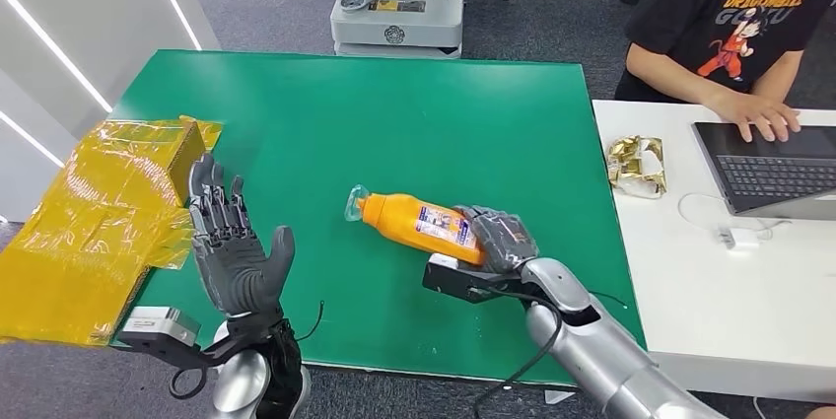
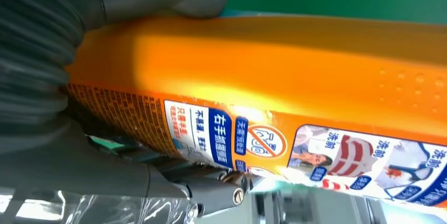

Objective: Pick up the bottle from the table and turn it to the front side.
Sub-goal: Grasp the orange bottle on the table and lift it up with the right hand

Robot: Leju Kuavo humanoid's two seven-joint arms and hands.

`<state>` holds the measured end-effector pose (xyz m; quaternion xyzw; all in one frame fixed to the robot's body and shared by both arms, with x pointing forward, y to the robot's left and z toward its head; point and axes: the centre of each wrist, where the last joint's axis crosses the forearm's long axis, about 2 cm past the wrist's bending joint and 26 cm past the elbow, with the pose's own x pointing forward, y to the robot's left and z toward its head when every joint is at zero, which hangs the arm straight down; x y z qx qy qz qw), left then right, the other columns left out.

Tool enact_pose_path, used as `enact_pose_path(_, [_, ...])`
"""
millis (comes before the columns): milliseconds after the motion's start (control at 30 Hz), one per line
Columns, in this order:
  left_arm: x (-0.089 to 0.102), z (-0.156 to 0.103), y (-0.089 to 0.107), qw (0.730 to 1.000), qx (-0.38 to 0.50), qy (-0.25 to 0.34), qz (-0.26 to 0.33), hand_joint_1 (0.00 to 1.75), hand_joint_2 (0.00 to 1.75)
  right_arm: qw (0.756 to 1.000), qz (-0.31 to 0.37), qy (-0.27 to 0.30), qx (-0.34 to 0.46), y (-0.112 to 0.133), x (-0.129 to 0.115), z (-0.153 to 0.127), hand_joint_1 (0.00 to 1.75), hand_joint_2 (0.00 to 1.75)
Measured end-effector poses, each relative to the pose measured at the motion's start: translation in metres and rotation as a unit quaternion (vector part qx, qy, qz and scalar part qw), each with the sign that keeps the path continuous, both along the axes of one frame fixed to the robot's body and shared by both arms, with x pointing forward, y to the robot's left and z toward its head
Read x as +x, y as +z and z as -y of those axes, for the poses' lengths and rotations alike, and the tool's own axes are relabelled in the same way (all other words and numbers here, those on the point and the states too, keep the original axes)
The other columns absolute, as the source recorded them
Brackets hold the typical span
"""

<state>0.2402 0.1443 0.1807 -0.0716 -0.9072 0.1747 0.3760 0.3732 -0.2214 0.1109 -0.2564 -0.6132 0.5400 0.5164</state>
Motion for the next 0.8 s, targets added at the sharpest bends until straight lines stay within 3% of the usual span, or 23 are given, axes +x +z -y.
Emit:
enact_pose_path(133, [0.000,-0.001,-0.001,1.000,-0.014,0.000,-0.005,0.00,1.75,0.994,0.059,-0.014,0.088,0.001,-0.023,-0.021,1.75,1.75])
enact_pose_path(267, [0.001,-0.002,-0.001,1.000,-0.016,0.003,-0.007,0.00,1.75,0.988,0.075,-0.026,0.134,0.006,-0.034,-0.028,1.75,1.75])
enact_pose_path(800, [0.001,-0.004,-0.002,1.000,-0.016,0.006,-0.008,0.00,1.75,0.981,0.085,-0.040,0.168,0.012,-0.042,-0.030,1.75,1.75])
